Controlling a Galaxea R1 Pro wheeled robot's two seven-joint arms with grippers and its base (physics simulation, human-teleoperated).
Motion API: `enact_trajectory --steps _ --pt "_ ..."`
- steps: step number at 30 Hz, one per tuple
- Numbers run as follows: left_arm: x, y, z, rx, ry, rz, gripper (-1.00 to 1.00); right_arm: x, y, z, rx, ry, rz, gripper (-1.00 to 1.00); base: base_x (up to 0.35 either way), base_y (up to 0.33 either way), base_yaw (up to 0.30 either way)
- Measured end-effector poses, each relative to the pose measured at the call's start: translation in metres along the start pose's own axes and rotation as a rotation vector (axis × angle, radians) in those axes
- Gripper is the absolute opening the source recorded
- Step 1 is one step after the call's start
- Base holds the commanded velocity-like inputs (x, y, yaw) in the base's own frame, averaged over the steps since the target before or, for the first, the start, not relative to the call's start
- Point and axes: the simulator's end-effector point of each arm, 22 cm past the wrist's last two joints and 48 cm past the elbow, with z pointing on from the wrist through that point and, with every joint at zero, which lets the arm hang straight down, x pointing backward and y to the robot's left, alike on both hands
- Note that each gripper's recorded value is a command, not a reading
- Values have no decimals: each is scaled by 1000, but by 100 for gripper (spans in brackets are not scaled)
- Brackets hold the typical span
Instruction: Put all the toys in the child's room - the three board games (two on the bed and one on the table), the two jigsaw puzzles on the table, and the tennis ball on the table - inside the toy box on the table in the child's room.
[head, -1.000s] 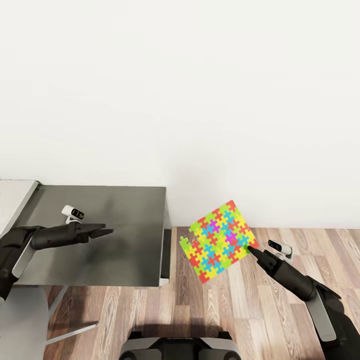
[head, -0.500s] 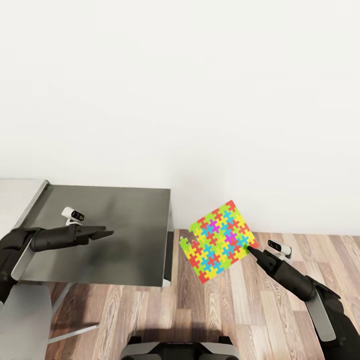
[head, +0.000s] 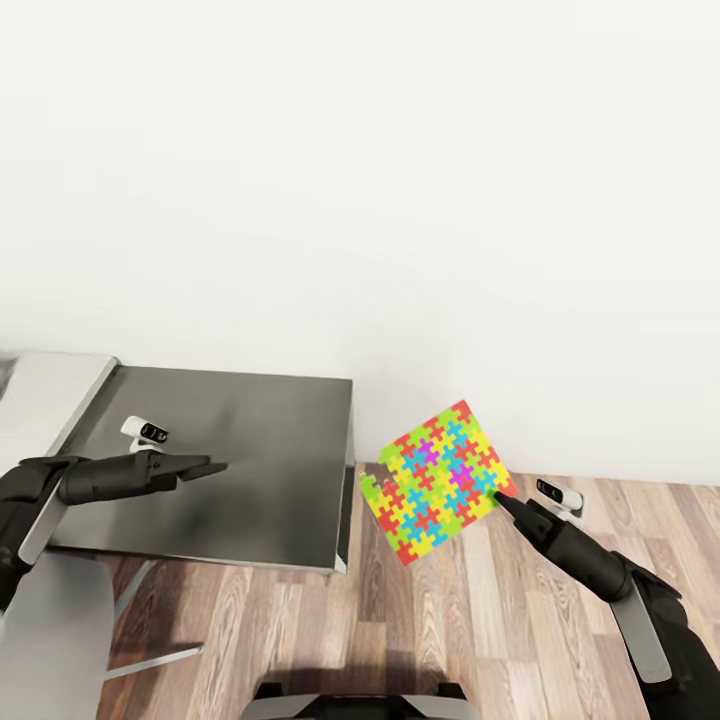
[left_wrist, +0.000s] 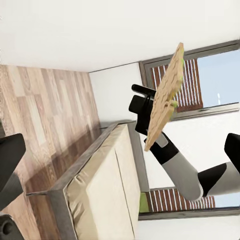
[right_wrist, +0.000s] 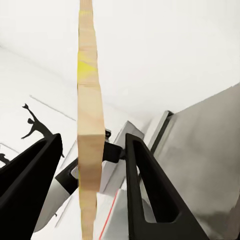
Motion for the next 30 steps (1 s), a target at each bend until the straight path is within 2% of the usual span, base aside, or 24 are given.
enact_trajectory --steps 6,25,30 --pt "-2 -5 -1 2 -2 12 100 -3 3 1 0 -5 -32 -100 0 34 79" --pt "2 -26 -1 8 5 56 100 -10 16 5 -20 -7 -60 -100 0 1 81" --pt "-3 -34 -8 8 -19 82 100 -13 22 7 -30 -6 -77 -100 0 0 81"
